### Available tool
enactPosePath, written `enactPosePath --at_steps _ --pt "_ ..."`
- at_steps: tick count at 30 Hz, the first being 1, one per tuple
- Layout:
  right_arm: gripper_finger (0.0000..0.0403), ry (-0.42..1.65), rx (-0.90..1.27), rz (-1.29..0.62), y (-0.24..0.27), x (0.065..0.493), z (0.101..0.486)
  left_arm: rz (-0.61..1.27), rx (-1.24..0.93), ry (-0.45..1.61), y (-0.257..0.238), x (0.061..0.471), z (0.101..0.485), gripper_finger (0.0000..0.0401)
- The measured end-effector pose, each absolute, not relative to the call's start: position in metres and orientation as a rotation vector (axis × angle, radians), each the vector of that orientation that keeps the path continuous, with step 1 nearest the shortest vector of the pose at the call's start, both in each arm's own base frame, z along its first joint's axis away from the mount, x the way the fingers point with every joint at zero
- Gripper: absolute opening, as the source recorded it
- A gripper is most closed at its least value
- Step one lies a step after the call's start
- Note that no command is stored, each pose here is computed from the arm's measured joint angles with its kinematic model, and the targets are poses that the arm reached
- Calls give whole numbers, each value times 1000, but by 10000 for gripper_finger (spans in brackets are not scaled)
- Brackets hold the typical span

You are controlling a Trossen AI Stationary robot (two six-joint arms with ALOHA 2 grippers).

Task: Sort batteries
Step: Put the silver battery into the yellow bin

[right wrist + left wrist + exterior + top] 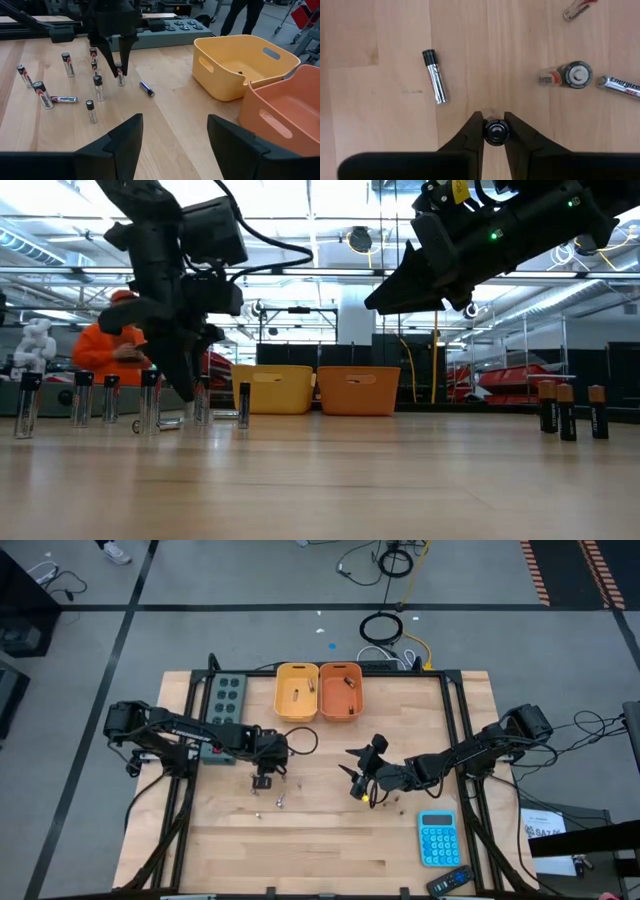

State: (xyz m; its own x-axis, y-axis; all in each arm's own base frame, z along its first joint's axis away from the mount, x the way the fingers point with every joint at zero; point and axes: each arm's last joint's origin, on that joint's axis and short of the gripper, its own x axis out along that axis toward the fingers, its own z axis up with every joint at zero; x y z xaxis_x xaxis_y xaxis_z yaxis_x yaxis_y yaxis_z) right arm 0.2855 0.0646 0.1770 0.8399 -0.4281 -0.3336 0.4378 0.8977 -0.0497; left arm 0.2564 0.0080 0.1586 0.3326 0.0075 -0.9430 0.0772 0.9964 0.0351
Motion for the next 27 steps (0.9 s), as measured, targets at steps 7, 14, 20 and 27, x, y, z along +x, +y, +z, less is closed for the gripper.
enactPosePath --at_steps 7,14,20,27 --pt "212 347 26 -458 65 285 177 -104 83 1131 13 268 200 54" --pt "212 347 25 -457 65 286 177 236 259 925 61 266 249 54" --pt "212 349 22 -455 65 286 177 457 290 865 117 265 249 78" --pt "212 359 18 -455 65 285 176 512 261 892 138 260 244 179"
